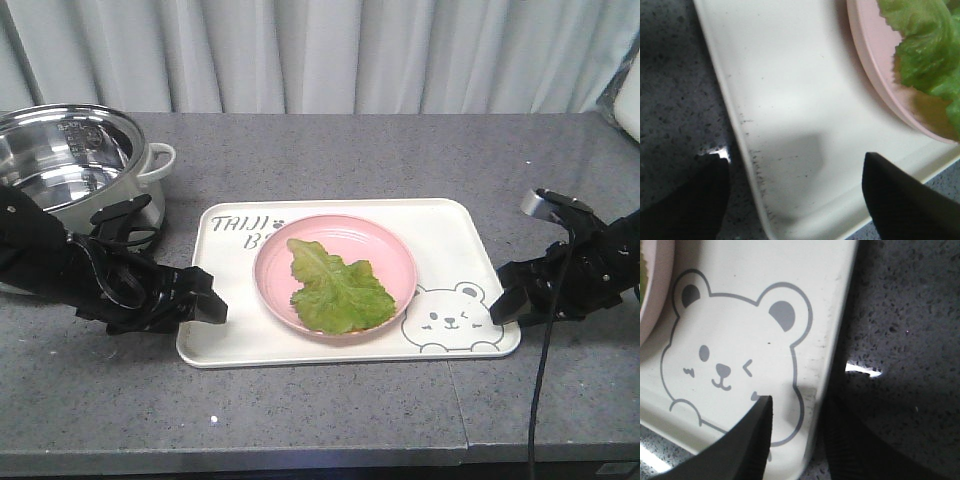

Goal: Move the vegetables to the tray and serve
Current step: 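Close both grippers on the tray edges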

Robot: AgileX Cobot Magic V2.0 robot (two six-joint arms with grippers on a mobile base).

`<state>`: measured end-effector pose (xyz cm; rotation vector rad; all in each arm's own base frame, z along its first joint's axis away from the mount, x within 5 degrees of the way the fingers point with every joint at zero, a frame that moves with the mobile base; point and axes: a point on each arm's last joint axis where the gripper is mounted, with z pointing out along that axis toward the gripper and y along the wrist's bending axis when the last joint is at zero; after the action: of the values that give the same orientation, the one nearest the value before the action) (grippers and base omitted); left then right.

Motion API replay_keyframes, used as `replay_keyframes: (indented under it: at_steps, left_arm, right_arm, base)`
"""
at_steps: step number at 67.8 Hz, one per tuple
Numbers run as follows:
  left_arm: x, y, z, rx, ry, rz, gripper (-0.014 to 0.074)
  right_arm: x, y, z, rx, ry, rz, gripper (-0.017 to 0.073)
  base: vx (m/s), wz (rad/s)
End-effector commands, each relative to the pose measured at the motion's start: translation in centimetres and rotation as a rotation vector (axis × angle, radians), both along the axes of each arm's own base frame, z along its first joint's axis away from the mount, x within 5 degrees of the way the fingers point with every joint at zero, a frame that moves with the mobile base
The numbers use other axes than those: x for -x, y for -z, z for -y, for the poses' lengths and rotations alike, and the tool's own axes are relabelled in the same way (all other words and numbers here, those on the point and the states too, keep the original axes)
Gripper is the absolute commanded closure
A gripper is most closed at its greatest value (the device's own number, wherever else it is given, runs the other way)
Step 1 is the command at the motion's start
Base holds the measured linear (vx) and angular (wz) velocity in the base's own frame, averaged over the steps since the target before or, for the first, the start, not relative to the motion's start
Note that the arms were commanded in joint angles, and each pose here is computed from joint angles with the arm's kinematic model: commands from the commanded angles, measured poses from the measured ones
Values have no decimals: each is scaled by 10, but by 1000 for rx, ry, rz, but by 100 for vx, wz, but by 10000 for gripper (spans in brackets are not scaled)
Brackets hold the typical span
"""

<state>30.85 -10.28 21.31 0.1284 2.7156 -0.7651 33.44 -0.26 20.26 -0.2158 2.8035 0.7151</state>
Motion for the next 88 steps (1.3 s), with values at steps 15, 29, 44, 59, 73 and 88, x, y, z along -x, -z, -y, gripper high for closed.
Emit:
replay_keyframes:
  at_steps: [15,29,44,59,73,88]
  left_arm:
    - [1,-16,4,39,4,28,194]
    - [3,-16,4,41,16,17,344]
    - [3,-16,4,38,17,18,473]
    - [3,-16,3,32,20,20,575]
    - [2,-15,2,8,22,35,602]
    - [0,-15,1,5,11,49,601]
  right_arm:
    - [-1,-21,-2,-26,-7,65,340]
    - [-3,-13,-1,-32,-9,36,348]
    - [-5,-9,-1,-35,-7,26,352]
    - [-5,-9,-1,-30,-2,34,462]
    - [-5,-9,-1,-28,-3,33,573]
    - [-3,-13,-2,-42,-14,27,564]
  base:
    - [0,0]
    - [0,0]
    - [0,0]
    - [0,0]
    - [0,0]
    - [0,0]
